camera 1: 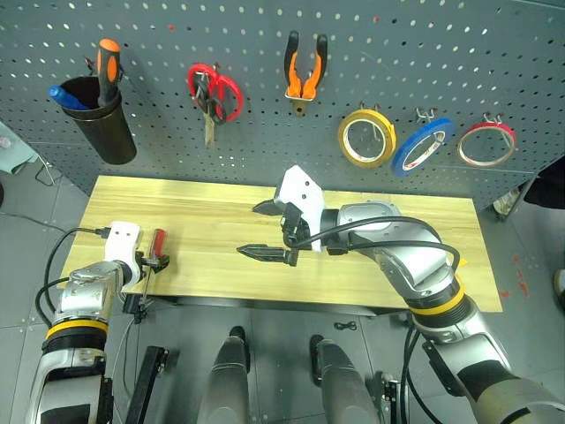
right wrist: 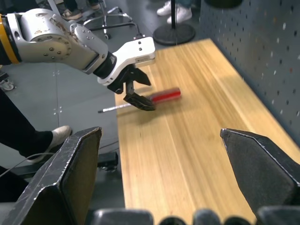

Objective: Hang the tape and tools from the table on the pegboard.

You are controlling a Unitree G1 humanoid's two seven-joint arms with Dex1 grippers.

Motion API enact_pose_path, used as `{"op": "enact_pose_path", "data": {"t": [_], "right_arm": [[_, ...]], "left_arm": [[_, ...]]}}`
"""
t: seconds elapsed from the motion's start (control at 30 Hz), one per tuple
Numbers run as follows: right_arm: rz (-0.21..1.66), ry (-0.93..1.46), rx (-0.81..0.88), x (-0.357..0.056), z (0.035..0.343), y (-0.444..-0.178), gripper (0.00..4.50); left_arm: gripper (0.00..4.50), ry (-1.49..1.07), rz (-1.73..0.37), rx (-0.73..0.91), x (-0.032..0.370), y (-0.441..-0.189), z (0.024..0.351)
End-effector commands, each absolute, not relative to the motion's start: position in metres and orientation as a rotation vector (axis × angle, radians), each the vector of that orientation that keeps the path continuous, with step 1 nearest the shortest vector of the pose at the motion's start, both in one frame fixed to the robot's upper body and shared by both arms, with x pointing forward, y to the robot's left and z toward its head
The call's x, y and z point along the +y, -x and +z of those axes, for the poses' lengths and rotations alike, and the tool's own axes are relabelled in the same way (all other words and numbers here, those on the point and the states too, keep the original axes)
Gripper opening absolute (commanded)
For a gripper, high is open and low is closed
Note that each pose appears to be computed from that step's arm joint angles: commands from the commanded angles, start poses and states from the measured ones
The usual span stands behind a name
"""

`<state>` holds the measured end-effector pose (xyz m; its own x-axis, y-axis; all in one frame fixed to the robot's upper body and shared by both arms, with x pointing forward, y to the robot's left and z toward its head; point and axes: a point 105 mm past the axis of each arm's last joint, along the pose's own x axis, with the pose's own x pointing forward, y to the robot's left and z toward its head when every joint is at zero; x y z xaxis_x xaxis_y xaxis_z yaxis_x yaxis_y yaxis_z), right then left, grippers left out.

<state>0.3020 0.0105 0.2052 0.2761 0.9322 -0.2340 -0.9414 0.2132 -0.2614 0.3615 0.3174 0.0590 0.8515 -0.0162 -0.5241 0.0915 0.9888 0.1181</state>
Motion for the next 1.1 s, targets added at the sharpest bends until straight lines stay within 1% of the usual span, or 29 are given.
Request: {"op": "enact_pose_path", "data": {"t": [0.03,0.07,0.1,0.23,0.27,0.37,0.43,0.57,0.63,0.73,0.77,0.83,0.87,0.93,1.1], "right_arm": [[1.297,0.395,0.007,0.008,0.210,-0.299,4.50],[1.295,0.395,0.008,0.008,0.210,-0.299,4.50],[1.292,0.394,0.009,0.008,0.210,-0.300,4.50],[1.285,0.400,0.006,0.007,0.210,-0.301,4.50],[1.284,0.401,0.005,0.008,0.210,-0.302,4.50],[1.277,0.403,-0.006,0.005,0.212,-0.303,4.50],[1.275,0.396,-0.019,0.002,0.214,-0.303,4.50],[1.308,0.329,-0.074,-0.012,0.223,-0.292,4.50],[1.299,0.278,-0.129,-0.020,0.234,-0.292,4.50],[1.275,0.187,-0.255,-0.032,0.262,-0.293,4.50],[1.270,0.172,-0.280,-0.034,0.267,-0.293,4.50],[1.263,0.115,-0.323,-0.039,0.283,-0.294,4.50],[1.262,0.099,-0.333,-0.040,0.287,-0.295,4.50],[1.257,0.078,-0.390,-0.042,0.305,-0.296,4.50],[1.232,0.035,-0.519,-0.041,0.340,-0.300,4.50]], "left_arm": [[3.65,-0.148,-0.072,0.565,0.317,-0.362,0.055],[3.15,-0.148,-0.076,0.567,0.316,-0.362,0.055],[2.76,-0.146,-0.079,0.569,0.316,-0.362,0.054],[0.83,-0.149,-0.064,0.573,0.320,-0.364,0.055],[0.70,-0.148,-0.063,0.571,0.320,-0.364,0.056],[0.70,-0.134,-0.063,0.541,0.316,-0.365,0.064],[0.70,-0.131,-0.073,0.484,0.310,-0.366,0.074],[0.70,-0.145,-0.148,0.386,0.280,-0.351,0.098],[0.70,-0.184,-0.162,0.280,0.264,-0.342,0.122],[0.70,-0.202,-0.102,0.094,0.251,-0.329,0.166],[0.70,-0.219,-0.087,0.056,0.249,-0.326,0.175],[0.70,-0.243,-0.051,-0.061,0.241,-0.319,0.204],[0.70,-0.251,-0.037,-0.093,0.239,-0.317,0.212],[0.70,-0.302,-0.001,-0.268,0.229,-0.312,0.255],[0.70,-0.391,0.074,-0.529,0.216,-0.309,0.325]]}}
